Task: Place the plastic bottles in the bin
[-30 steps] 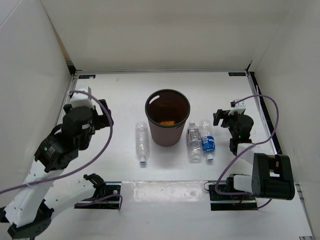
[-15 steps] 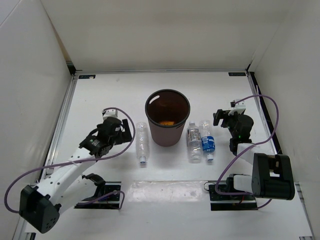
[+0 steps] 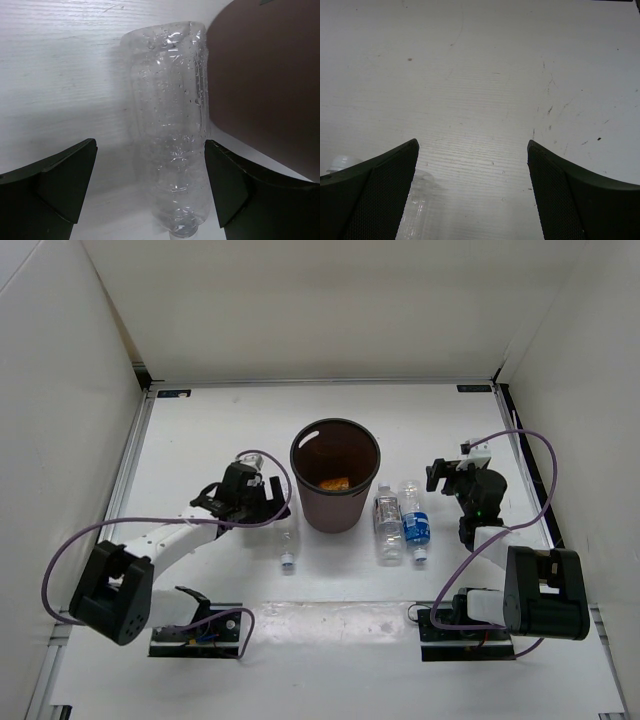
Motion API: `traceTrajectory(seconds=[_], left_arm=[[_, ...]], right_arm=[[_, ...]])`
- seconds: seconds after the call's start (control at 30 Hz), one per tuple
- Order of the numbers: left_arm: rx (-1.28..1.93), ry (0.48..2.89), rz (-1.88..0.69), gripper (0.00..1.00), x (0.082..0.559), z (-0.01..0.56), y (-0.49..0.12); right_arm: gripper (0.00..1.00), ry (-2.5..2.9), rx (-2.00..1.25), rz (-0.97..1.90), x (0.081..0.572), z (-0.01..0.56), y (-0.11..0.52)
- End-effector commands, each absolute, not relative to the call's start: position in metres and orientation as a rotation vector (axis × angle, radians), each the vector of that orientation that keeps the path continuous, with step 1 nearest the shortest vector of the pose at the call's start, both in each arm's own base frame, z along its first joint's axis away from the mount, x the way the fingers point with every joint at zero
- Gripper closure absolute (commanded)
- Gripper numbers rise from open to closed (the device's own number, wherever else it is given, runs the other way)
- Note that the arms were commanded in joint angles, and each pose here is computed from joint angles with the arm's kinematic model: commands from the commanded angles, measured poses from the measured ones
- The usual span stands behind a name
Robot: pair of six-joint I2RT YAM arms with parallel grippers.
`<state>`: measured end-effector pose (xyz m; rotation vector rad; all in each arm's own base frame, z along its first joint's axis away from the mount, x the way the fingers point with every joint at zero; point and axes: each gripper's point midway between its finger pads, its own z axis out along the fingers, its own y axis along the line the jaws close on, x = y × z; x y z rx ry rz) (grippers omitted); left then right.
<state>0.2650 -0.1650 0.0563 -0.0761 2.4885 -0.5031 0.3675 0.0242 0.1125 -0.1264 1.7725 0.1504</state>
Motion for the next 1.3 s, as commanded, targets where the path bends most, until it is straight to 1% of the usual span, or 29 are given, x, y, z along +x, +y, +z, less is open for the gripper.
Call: traceTrajectory(seconds=[0.0,0.17,0.5,0.67,0.7,0.8,0.83,0.9,0.93,0.97,1.03,1.1,1.13,1.27], left_arm=[[-0.032,2.398,-0.61,0.0,0.285,0.081,-0.183],[-0.013,2.429,-0.63,0.0,0.294,0.078,-0.193],[-0.043,2.572,-0.631,0.0,0.291,0.034,-0.195],[-0.054,2.629,-0.619,0.08,0.287,0.02,-0.191],[-0.061,2.629,-0.617,0.08,0.287,0.02,-0.191],[-0.062,2.612,-0.622,0.16,0.287,0.026,-0.189],[-0.056,2.619,-0.62,0.22,0.285,0.028,-0.188],[-0.047,2.576,-0.631,0.29,0.288,0.045,-0.188],[-0.038,2.571,-0.629,0.4,0.288,0.05,-0.189],[-0.042,2.537,-0.629,0.45,0.291,0.066,-0.187],[-0.04,2.531,-0.608,0.55,0.289,0.075,-0.183],[-0.056,2.473,-0.567,0.55,0.288,0.104,-0.173],[-0.059,2.489,-0.551,0.55,0.285,0.101,-0.171],[-0.091,2.346,-0.467,0.55,0.283,0.167,-0.147]], right_arm=[[0.1,1.685,-0.142,0.123,0.378,0.141,0.023],[0.1,1.685,-0.142,0.125,0.378,0.141,0.024],[0.1,1.688,-0.142,0.123,0.378,0.14,0.023],[0.1,1.682,-0.141,0.126,0.379,0.142,0.024],[0.1,1.685,-0.138,0.124,0.378,0.141,0.023],[0.1,1.684,-0.143,0.124,0.378,0.141,0.024],[0.1,1.686,-0.141,0.122,0.378,0.14,0.023],[0.1,1.686,-0.139,0.123,0.378,0.14,0.023],[0.1,1.685,-0.141,0.122,0.378,0.141,0.022],[0.1,1.686,-0.141,0.124,0.378,0.14,0.023],[0.1,1.686,-0.143,0.124,0.378,0.14,0.024],[0.1,1.685,-0.142,0.123,0.378,0.141,0.023],[0.1,1.684,-0.143,0.124,0.378,0.141,0.024],[0.1,1.683,-0.142,0.125,0.378,0.142,0.024]])
